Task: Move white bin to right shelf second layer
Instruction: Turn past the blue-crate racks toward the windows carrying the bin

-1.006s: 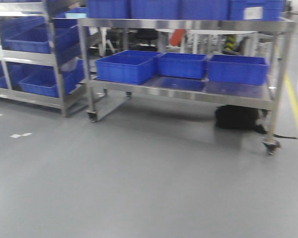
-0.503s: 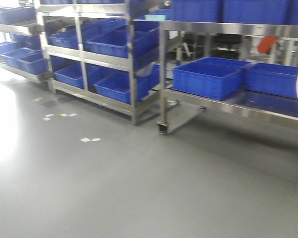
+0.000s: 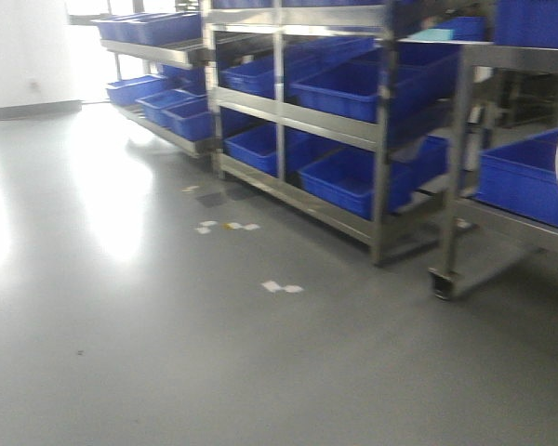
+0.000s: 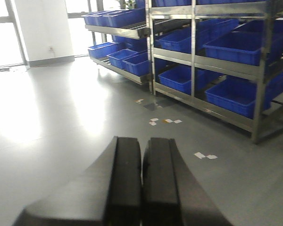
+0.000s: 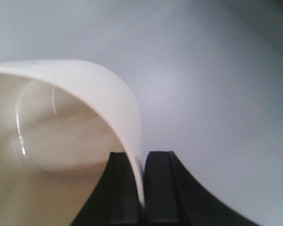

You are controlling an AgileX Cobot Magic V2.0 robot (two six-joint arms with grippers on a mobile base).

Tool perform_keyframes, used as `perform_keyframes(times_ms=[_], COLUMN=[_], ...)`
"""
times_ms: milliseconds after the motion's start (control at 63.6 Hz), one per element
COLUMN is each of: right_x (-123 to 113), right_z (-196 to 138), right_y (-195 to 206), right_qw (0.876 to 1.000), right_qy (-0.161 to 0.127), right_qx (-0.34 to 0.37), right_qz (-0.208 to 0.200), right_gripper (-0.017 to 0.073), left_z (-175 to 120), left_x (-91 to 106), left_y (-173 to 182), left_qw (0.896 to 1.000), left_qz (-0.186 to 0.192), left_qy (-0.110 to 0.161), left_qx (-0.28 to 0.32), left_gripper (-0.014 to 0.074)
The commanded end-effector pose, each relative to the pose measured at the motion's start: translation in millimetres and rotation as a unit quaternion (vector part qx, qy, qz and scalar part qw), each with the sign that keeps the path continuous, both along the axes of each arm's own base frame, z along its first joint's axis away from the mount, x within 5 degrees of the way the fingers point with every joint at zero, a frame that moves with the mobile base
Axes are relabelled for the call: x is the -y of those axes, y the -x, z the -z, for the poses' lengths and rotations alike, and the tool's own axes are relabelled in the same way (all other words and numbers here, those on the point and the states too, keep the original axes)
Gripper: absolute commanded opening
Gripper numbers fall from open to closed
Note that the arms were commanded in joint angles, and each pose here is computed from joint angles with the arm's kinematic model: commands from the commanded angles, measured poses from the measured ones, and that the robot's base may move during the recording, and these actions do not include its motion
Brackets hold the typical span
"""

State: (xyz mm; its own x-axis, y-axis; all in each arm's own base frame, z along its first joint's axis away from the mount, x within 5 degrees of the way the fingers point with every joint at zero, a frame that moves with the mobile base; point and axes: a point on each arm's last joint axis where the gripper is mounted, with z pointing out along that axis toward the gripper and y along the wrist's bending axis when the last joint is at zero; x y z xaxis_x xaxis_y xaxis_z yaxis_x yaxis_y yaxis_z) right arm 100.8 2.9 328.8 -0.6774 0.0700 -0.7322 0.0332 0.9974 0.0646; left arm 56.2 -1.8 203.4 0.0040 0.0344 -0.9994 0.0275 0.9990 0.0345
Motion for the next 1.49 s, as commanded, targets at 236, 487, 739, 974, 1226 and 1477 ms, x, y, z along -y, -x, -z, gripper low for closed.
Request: perform_keyframes(times_ms=[236,487,739,974,1226,1477], right_x=[0.7,0.7,0.7,0.7,0.7,0.7], right_z=[-14.0,-14.0,-14.0,-13.8,-13.8,-13.8], right_y=[-3.9,-3.9,-3.9,-4.3,-4.3,-4.3], right_qw=[0.999,0.999,0.999,0.999,0.999,0.999], right_qy=[0.002,0.002,0.002,0.002,0.002,0.002], right_qx=[0.051,0.051,0.051,0.051,0.051,0.051], right_qz=[0.001,0.001,0.001,0.001,0.001,0.001], right_gripper=[0.0048,0.0048,0.0048,0.0048,0.0048,0.0048], left_z=[3.9,3.9,3.9,3.9,3.9,3.9], left_x=[-0.5,-0.5,-0.5,-0.5,-0.5,-0.5], left_y=[-0.1,-0.1,-0.1,-0.1,-0.1,-0.1], left_qw=[0.999,0.999,0.999,0.999,0.999,0.999], left_qz=[-0.003,-0.003,-0.003,-0.003,-0.003,-0.003], left_qy=[0.005,0.005,0.005,0.005,0.005,0.005], left_qx=[0.031,0.031,0.031,0.031,0.031,0.031], left_gripper=[0.0085,0.0085,0.0085,0.0085,0.0085,0.0085])
